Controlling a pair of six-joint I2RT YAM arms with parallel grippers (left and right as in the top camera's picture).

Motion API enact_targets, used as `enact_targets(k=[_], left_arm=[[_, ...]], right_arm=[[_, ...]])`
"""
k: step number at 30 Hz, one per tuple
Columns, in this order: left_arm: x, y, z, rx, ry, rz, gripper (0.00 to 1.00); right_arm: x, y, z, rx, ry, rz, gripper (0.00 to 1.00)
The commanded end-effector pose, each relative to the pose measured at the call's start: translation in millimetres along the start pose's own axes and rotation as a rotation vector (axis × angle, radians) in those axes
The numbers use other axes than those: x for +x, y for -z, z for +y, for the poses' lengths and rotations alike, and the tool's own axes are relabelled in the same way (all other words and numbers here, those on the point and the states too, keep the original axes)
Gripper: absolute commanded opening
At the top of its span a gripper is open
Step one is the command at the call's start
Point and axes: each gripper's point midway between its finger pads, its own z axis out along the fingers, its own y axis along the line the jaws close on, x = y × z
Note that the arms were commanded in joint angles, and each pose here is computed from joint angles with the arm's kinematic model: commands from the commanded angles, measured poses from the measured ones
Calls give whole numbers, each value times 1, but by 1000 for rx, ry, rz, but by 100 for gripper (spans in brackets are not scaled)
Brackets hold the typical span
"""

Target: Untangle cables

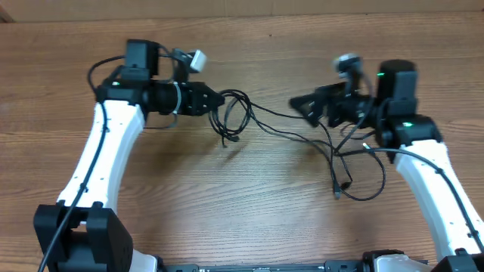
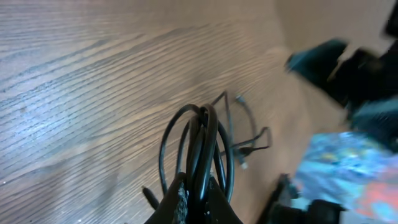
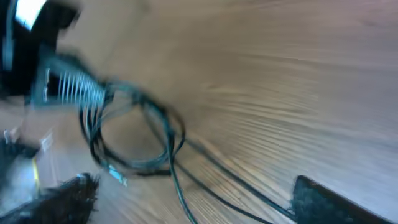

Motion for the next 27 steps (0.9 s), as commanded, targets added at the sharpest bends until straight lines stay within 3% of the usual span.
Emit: enact_targets(k=[1,4,9,19,24,25,27], left_arm=[[-9,15,-24,180,-14,-31,4],[-10,20,-34,253,-12,-34,4],[-8,21,-40,286,-3,-27,4],[-8,24,-48,337,-4,-26,4],[-8,24,-48,337,-4,-26,4],[-8,24,-48,336,-5,-26,4],[-8,24,-48,336,-5,-27,4]], right_arm=[[16,-28,23,-85,281,66,89],[37,-55,38,-158,435,123,83],[44,-81,29,-119,474,143,80],[38,-85,18,-59,496,129,73],[45,-86,20,-63,484,153,49],[49,-85,19,-64,472,169,34],[52,-85,20,-71,460,180,16]])
